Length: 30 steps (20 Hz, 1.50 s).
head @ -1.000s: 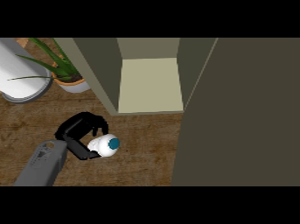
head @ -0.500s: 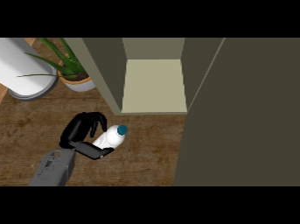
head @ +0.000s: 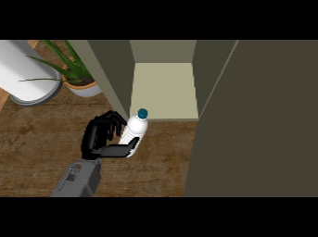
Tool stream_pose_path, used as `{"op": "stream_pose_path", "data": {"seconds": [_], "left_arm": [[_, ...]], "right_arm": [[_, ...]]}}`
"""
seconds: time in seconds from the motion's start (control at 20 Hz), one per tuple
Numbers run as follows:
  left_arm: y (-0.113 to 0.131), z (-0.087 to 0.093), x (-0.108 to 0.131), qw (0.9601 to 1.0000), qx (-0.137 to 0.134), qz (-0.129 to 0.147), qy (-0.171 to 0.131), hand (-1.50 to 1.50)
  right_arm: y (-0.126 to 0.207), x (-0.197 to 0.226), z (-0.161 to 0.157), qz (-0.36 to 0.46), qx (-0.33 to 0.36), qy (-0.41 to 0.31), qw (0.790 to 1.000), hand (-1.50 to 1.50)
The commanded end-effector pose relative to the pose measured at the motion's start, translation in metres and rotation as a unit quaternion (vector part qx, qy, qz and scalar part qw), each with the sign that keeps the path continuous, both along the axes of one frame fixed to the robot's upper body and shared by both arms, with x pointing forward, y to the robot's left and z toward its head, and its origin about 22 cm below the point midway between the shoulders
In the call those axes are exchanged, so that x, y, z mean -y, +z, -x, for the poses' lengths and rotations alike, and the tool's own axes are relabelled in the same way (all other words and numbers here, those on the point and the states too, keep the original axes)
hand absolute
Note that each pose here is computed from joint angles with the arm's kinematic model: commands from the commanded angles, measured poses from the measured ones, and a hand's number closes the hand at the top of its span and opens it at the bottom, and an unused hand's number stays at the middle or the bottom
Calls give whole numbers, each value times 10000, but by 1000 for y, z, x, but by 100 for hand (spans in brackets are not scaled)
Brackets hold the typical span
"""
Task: Pick up the bottled water, place it into the cabinet and close the cabinet
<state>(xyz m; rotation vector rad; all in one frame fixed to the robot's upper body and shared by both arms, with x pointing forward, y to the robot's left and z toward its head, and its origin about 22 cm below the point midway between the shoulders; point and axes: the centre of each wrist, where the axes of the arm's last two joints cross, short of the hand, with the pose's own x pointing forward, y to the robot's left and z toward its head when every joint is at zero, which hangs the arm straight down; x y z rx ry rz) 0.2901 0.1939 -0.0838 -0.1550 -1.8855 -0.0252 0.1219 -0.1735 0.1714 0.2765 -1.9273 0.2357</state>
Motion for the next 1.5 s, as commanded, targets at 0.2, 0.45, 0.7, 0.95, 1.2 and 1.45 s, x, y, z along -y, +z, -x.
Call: {"op": "stream_pose_path", "data": {"seconds": [0.2,0.45,0.7,0.95,1.2,1.45], "left_arm": [[62,-14,63,9990,-48,454,26,150],[94,-11,96,9989,-53,465,75,150],[107,-35,106,9998,-54,105,179,150],[109,-57,112,9992,-220,3,335,150],[116,-71,118,9962,-577,-24,648,150],[102,-83,120,9928,-720,-6,954,150]], "right_arm": [[4,3,18,0,239,-144,9996,-150],[13,10,14,-18,208,-131,9997,-150],[3,2,25,12,188,-193,9996,-150],[26,20,33,3,281,-135,9995,-150],[20,21,29,10,236,-85,9997,-150],[3,16,22,-57,118,-30,9999,-150]]}}
